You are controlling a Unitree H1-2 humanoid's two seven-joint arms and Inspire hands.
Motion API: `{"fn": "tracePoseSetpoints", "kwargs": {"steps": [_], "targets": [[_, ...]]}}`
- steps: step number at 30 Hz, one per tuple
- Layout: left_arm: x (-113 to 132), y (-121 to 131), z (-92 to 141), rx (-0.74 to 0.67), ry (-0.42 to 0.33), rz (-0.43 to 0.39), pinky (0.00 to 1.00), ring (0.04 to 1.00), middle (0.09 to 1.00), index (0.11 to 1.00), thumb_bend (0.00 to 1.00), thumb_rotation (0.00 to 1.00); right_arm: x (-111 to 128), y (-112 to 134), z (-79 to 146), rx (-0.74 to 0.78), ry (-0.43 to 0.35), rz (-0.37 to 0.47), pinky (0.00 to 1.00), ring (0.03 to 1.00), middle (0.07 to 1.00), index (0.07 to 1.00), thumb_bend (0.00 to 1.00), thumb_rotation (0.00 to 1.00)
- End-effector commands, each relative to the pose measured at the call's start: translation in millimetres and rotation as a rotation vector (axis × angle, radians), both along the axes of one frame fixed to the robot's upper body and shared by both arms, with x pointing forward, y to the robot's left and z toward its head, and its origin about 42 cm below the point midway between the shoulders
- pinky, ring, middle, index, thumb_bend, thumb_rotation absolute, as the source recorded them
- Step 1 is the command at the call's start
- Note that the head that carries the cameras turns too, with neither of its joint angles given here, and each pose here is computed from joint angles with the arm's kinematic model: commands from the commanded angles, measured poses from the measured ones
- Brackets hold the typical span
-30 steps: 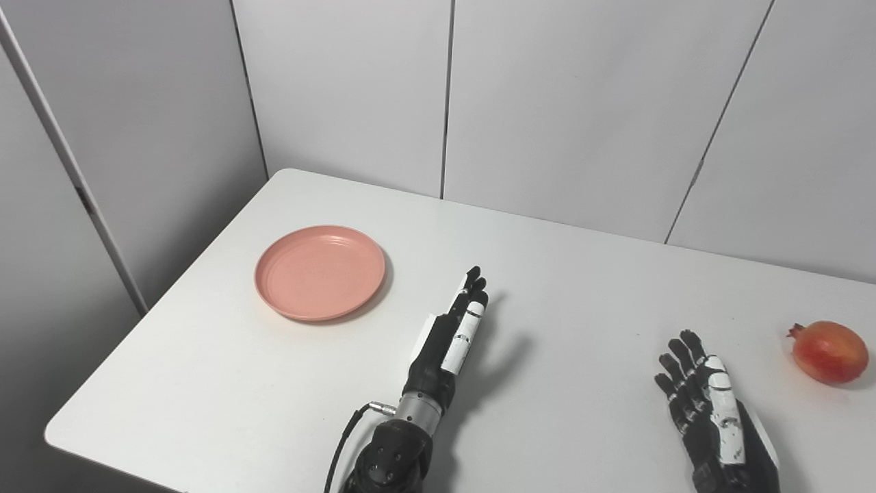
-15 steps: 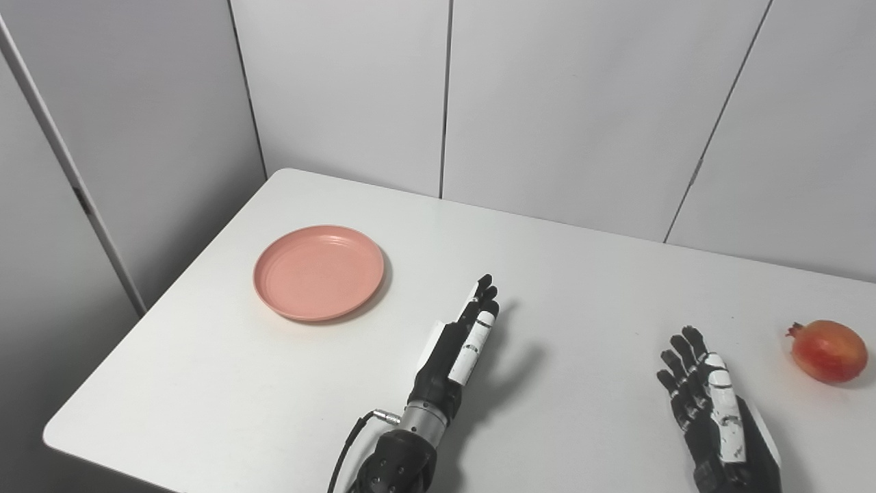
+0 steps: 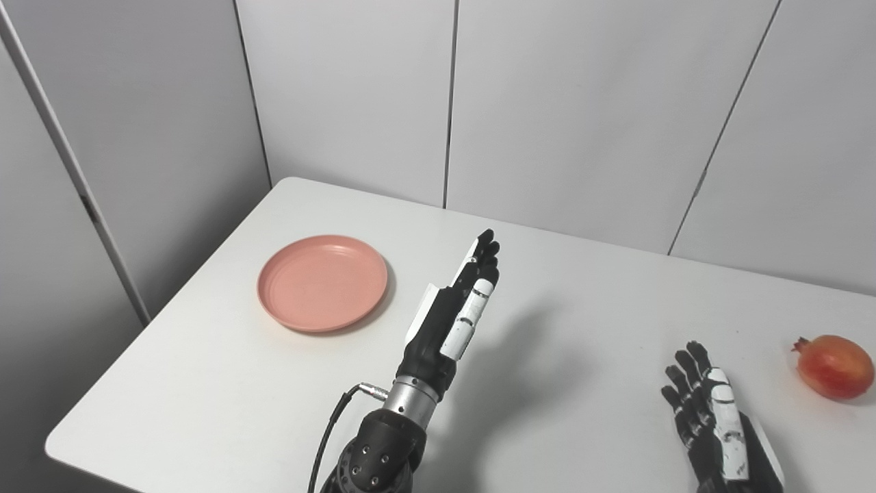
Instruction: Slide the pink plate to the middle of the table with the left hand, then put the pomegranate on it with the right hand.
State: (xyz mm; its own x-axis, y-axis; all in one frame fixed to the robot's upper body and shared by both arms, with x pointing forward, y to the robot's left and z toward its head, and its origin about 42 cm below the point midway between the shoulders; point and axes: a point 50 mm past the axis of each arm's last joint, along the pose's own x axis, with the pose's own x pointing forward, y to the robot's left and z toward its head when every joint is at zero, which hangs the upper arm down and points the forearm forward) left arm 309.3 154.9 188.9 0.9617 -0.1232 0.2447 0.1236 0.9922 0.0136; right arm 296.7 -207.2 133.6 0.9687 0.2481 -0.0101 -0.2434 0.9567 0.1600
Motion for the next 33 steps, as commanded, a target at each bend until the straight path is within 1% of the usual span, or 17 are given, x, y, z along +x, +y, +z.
{"fn": "tracePoseSetpoints", "kwargs": {"steps": [1, 3, 6, 10, 16, 18, 19, 22, 27, 30, 33], "targets": [[9.1, -0.1, 27.8, -0.011, -0.080, -0.007, 1.00, 0.995, 1.000, 1.000, 0.48, 1.00, 9.0, 4.8, 14.4, 0.011, -0.066, 0.011, 1.00, 1.000, 1.000, 1.000, 0.17, 1.00], [10.7, 2.3, 31.6, -0.012, -0.084, 0.001, 1.00, 0.998, 1.000, 1.000, 0.47, 1.00, 8.9, 5.1, 14.1, 0.013, -0.062, 0.012, 1.00, 1.000, 1.000, 1.000, 0.18, 1.00], [15.2, 9.5, 35.7, -0.020, -0.109, 0.020, 1.00, 0.995, 1.000, 1.000, 0.45, 1.00, 8.8, 5.4, 13.9, 0.014, -0.061, 0.012, 1.00, 1.000, 1.000, 1.000, 0.18, 1.00], [21.2, 26.7, 41.2, -0.036, -0.132, 0.050, 1.00, 0.992, 0.997, 0.997, 0.44, 1.00, 8.4, 5.7, 13.8, 0.023, -0.057, 0.021, 1.00, 1.000, 1.000, 1.000, 0.18, 1.00], [29.2, 55.7, 51.1, -0.014, -0.184, 0.091, 1.00, 1.000, 1.000, 1.000, 0.46, 1.00, 8.0, 6.3, 15.4, 0.024, -0.054, 0.014, 1.00, 1.000, 1.000, 1.000, 0.16, 1.00], [32.2, 67.8, 53.0, -0.012, -0.192, 0.126, 1.00, 0.997, 1.000, 0.995, 0.47, 1.00, 8.4, 5.8, 15.8, 0.022, -0.059, 0.012, 1.00, 1.000, 1.000, 1.000, 0.16, 1.00], [33.6, 74.1, 54.1, -0.012, -0.194, 0.146, 1.00, 0.985, 0.990, 0.979, 0.48, 1.00, 8.5, 5.5, 15.8, 0.021, -0.061, 0.012, 1.00, 1.000, 1.000, 1.000, 0.15, 1.00], [35.4, 90.0, 60.3, -0.009, -0.199, 0.199, 0.99, 0.976, 0.977, 0.966, 0.47, 1.00, 7.9, 4.8, 16.2, 0.020, -0.060, 0.013, 1.00, 1.000, 1.000, 1.000, 0.15, 1.00], [36.1, 109.9, 68.9, -0.013, -0.221, 0.243, 0.99, 0.975, 0.984, 0.970, 0.51, 1.00, 7.0, 4.8, 17.1, 0.022, -0.058, 0.014, 1.00, 1.000, 1.000, 1.000, 0.16, 1.00], [36.8, 122.5, 74.1, -0.026, -0.220, 0.288, 0.98, 0.971, 0.987, 0.979, 0.43, 1.00, 7.3, 4.0, 16.3, 0.023, -0.063, 0.018, 1.00, 1.000, 1.000, 1.000, 0.17, 1.00], [37.3, 133.0, 77.2, -0.028, -0.226, 0.312, 0.98, 0.965, 0.979, 0.971, 0.41, 1.00, 7.1, 3.6, 16.6, 0.023, -0.061, 0.020, 1.00, 1.000, 1.000, 1.000, 0.17, 1.00]]}}
